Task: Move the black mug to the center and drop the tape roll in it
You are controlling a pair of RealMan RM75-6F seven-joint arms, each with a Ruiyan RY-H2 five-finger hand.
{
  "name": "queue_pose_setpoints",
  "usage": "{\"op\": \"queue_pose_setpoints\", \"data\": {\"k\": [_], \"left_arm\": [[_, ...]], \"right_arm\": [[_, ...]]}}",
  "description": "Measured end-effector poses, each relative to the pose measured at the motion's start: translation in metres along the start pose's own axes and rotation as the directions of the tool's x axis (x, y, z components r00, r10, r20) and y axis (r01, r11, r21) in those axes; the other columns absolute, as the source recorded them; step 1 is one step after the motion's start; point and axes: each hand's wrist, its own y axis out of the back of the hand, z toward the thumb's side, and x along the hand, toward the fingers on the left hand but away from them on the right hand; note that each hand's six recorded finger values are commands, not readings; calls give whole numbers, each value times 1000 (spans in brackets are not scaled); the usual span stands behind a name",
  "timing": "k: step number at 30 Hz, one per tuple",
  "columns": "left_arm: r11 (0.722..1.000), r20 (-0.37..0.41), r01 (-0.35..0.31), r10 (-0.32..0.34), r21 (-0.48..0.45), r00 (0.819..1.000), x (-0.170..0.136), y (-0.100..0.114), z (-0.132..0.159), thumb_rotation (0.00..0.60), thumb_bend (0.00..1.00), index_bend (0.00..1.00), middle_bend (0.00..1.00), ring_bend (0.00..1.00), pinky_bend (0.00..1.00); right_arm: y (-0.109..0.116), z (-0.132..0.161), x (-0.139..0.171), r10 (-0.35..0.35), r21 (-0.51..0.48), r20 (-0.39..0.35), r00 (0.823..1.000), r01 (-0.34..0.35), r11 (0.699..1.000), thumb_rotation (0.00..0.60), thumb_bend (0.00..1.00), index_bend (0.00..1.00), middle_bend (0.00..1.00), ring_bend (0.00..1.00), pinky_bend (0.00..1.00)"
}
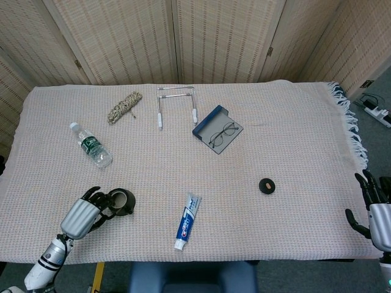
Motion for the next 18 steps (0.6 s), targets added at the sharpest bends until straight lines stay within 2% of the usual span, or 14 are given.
{"op": "queue_pose_setpoints", "data": {"k": [12,18], "left_arm": [[998,43,-41,43,-50,998,11,3,6,600,439,515,477,399,222],[999,53,-37,39,-32,998,17,3,7,600,448,542,507,414,223]], "right_arm": [[0,-3,-1,-3,-4,2,1000,3,1000,600,388,6,77,236,37],[-1,-5,0,-3,-7,7,1000,3,1000,600,388,9,78,235,37]]}}
